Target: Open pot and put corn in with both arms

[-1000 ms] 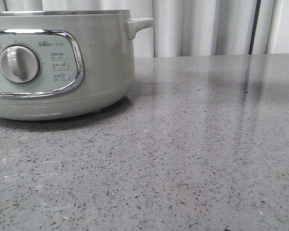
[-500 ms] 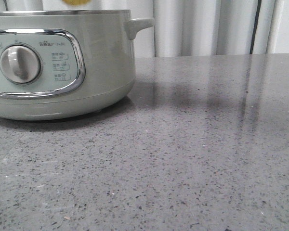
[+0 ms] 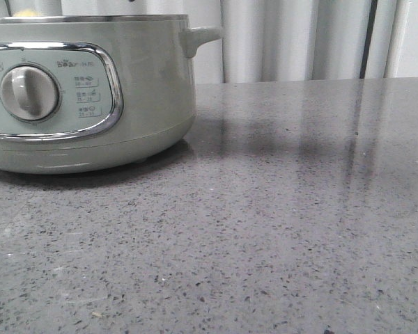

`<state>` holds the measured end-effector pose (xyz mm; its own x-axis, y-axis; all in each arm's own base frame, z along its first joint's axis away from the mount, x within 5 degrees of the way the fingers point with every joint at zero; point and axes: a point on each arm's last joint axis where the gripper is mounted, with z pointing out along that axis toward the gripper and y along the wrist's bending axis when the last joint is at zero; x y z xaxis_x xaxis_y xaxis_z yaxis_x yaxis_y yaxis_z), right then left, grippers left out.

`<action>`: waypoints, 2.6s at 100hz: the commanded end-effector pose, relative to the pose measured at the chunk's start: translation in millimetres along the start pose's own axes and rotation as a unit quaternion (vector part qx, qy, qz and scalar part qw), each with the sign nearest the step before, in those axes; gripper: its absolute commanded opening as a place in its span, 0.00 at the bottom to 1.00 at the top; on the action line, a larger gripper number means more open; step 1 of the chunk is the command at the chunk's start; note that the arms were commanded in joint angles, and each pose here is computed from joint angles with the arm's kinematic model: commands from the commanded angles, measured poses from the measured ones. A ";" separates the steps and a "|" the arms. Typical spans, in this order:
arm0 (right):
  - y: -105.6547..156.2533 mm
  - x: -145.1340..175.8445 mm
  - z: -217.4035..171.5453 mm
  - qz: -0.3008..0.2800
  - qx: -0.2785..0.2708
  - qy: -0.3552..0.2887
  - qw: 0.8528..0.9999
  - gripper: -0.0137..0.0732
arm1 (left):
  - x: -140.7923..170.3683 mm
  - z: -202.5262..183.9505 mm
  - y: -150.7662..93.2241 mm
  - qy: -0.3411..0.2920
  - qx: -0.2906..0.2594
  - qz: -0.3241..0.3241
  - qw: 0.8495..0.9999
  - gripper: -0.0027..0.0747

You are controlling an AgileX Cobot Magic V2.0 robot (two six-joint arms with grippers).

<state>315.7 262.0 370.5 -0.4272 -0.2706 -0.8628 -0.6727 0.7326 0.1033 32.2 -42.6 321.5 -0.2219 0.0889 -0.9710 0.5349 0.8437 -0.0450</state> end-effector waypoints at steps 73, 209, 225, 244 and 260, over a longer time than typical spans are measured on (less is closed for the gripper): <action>14.4 148.5 -275.2 -0.183 0.087 -0.237 0.950 0.11 | 32.6 11.8 24.0 -0.202 -0.047 -0.007 0.978 0.02; 6.8 207.6 -307.7 -0.214 0.128 -0.242 0.938 0.11 | 99.4 37.5 39.9 -0.155 -0.109 -0.022 0.982 0.02; 6.8 207.6 -307.7 -0.214 0.128 -0.242 0.938 0.11 | 109.2 35.1 35.2 -0.147 -0.095 0.030 0.984 0.02; 6.8 207.6 -307.7 -0.214 0.128 -0.242 0.938 0.11 | 112.8 30.7 35.8 -0.148 -0.117 0.000 0.982 0.02; 6.8 207.6 -307.7 -0.214 0.128 -0.242 0.938 0.11 | 125.7 34.2 34.2 -0.080 -0.115 -0.046 0.989 0.02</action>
<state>37.2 18.6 330.2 0.1329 -0.3399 -0.9310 -0.5520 0.7548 -0.3544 51.7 -21.5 201.0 -0.0622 -0.0122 -0.9980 0.3361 0.9413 -0.0325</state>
